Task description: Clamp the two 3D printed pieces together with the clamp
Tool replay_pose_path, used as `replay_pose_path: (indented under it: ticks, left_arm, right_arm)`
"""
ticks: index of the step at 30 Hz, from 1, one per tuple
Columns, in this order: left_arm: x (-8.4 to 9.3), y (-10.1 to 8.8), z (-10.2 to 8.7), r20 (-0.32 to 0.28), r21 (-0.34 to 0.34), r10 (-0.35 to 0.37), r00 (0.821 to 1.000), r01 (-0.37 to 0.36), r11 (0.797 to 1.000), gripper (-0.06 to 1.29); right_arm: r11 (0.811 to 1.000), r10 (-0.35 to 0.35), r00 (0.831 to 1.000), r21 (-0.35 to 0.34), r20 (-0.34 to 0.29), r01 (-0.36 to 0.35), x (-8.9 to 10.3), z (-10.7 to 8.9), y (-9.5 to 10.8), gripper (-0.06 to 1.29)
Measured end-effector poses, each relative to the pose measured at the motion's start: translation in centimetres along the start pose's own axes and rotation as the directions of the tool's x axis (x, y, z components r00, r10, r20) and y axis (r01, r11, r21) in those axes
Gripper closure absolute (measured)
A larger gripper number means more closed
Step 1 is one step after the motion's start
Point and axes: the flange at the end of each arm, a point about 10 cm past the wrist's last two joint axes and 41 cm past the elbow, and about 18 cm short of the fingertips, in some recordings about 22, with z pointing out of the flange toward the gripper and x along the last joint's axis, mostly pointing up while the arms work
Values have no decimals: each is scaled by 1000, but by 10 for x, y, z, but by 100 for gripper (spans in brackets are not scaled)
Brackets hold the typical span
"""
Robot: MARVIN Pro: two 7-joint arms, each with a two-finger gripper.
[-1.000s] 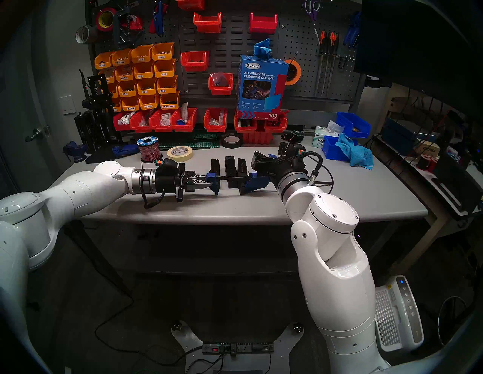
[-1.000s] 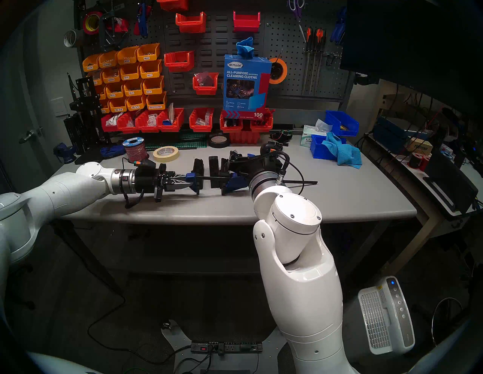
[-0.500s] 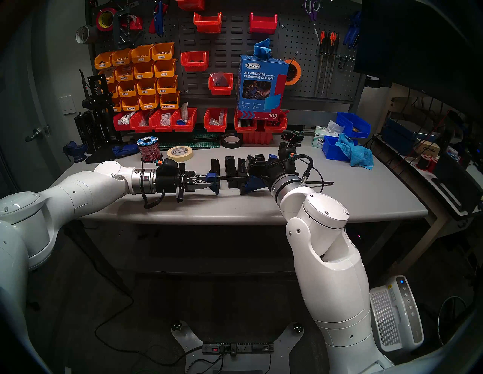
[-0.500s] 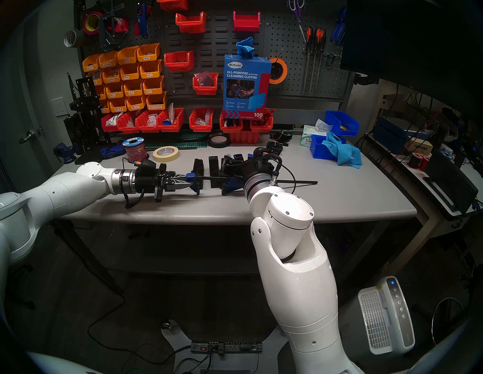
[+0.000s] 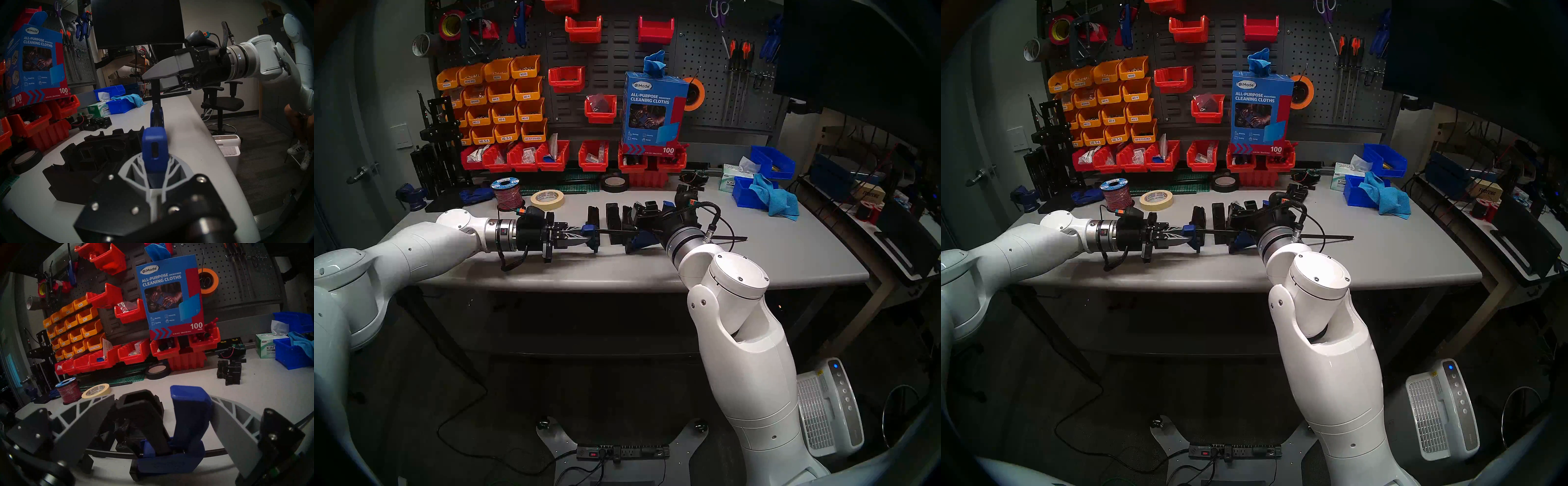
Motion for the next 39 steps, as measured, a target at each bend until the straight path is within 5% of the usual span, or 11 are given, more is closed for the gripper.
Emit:
replay_pose_path:
  ticks: [15, 39]
  left_arm:
    - [0, 0, 0, 2, 1, 3, 1000, -3, 1000, 119]
    - [0, 0, 0, 3, 3, 3, 1000, -3, 1000, 119]
  right_arm:
    - [996, -85, 991, 32, 99, 82, -30, -14, 2, -2]
    - [977, -212, 977, -16, 19, 212, -41, -15, 1, -2]
